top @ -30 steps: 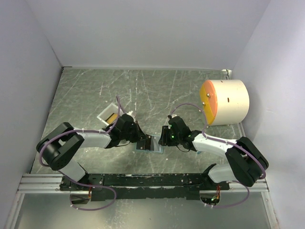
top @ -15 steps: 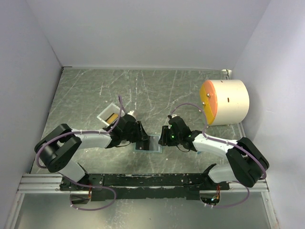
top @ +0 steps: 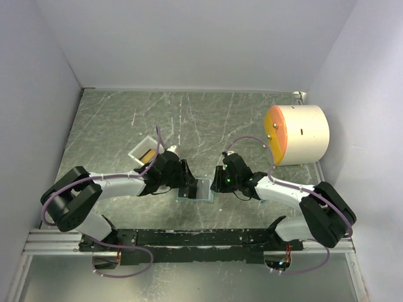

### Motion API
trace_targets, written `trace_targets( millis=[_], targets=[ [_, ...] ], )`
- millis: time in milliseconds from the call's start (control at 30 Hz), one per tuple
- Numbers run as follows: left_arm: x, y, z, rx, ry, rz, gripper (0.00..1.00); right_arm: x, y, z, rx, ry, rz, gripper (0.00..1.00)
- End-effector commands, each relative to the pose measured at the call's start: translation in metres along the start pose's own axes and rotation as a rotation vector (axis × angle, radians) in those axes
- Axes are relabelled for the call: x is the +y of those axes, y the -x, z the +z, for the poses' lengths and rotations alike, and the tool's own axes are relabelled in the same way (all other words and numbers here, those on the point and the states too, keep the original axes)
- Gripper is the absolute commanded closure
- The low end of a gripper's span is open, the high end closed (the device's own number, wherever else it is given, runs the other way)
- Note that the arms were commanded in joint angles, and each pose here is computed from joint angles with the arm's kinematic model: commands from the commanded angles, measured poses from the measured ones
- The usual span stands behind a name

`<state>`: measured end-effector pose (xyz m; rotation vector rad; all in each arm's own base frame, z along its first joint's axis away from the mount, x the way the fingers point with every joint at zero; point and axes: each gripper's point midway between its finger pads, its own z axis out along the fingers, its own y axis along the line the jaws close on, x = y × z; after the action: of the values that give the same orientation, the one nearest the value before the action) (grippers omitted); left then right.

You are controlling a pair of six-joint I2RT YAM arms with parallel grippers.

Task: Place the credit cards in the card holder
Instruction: Insert the credit card into the card holder.

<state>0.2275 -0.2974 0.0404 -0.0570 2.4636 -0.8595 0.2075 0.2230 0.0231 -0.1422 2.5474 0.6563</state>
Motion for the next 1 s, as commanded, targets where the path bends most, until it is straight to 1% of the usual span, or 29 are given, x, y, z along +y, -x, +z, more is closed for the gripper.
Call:
trace_targets(
  millis=[0,267,433,967],
  targets=[
    [-0.01,0.001,0.002,-0.01,-0.036,0.024,0.41,0.0,0.0,-0.003,-0.014,0.002,0.001,0.68],
    [-0.015,-0.008,0.008,0.021,-0.05,0.016,0.42,0.002,0.001,-0.002,-0.015,0.009,0.001,0.69],
    [-0.027,-0.011,0.012,0.036,-0.096,0.008,0.42,0.002,-0.001,-0.001,-0.012,0.015,0.004,0.7],
    [-0.051,-0.013,0.018,0.052,-0.171,0.004,0.42,-0.001,0.0,0.003,-0.011,0.002,-0.003,0.71]
  ],
)
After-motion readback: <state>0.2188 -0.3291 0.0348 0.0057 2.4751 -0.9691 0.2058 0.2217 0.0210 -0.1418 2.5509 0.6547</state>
